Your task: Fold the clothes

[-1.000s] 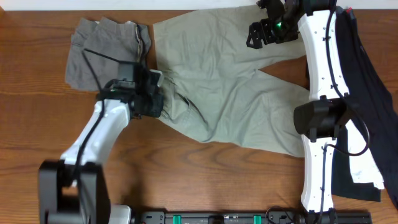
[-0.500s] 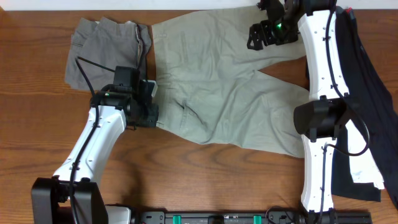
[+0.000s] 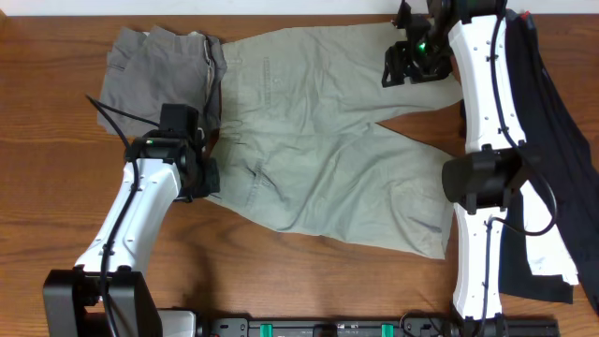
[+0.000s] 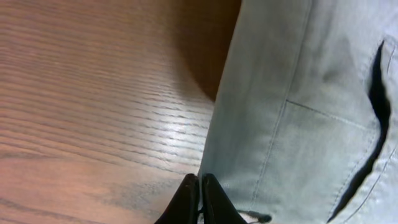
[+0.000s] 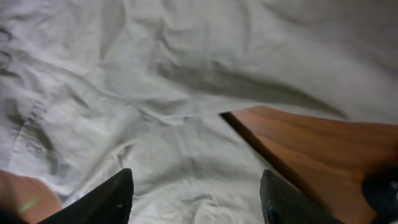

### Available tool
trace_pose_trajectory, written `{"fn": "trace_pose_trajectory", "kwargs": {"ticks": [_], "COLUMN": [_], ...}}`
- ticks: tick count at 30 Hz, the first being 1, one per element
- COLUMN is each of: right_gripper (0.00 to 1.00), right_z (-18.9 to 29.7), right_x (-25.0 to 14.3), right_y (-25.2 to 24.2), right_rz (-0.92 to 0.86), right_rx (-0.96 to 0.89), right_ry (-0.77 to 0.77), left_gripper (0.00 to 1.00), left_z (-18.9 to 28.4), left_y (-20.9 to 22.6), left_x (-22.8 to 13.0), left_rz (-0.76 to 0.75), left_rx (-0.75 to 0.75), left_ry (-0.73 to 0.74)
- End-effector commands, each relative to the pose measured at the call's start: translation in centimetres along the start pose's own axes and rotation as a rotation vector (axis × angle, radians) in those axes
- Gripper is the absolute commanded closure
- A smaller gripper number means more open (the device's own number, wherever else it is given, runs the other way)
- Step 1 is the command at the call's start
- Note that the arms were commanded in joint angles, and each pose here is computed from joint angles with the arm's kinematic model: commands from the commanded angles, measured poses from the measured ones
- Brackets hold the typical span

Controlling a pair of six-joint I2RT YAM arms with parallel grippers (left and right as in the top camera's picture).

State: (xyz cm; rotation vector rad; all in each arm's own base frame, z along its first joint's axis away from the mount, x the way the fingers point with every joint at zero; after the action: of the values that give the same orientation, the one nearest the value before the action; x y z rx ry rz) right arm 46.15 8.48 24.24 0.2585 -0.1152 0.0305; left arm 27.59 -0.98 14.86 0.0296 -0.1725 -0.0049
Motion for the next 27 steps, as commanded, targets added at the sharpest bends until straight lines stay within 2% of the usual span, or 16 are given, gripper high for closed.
{"fn": "trace_pose_trajectory", "kwargs": {"ticks": [1, 5, 8, 14, 20, 27], "right_gripper": [0.37, 0.36, 0.35, 0.34, 0.32, 0.31], "right_z": [5.9, 11.0, 14.2, 16.5, 13.9, 7.4], "right_x": [-1.4, -3.3, -5.4, -10.8, -17.5, -24.1], "right_y": [1.2, 2.0, 3.2, 2.6, 0.0, -1.8], "right_rz": [-0.063, -0.113, -0.116, -0.212, -0.382, -0.480], "right_rx": [-0.088, -0.166, -0.146, -0.175, -0.289, -0.274], "right_ry": [-0.146, -0.289, -0.357, -0.328, -0.187, -0.035], "left_gripper": [0.94, 0.94, 0.94, 0.94, 0.94, 0.94], "left_z": [0.1, 0.1, 0.1, 0.1, 0.1, 0.1], "left_y": [0.4, 0.4, 0.4, 0.4, 0.4, 0.4], "left_x": [0.2, 0.4, 0.4, 0.5, 0.6, 0.9], "left_rz": [0.050, 0.080, 0.100, 0.122, 0.128, 0.152], "left_rx": [0.034, 0.033, 0.032, 0.032, 0.031, 0.029], "left_ry": [-0.011, -0.023, -0.024, -0.030, -0.039, -0.053]}}
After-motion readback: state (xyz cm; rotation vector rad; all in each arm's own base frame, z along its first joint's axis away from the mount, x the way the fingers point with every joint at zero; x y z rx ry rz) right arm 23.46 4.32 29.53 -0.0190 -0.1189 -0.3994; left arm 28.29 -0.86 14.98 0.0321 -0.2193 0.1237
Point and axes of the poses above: each gripper's point midway between its finger pads, its own z axis back along the fingers, its own y axis along the line the jaws close on, x = y × z, the point moved 8 cm from there along z, back along the fingers, and after that the axes turned 9 degrees about -z, right-handed, at the moved point
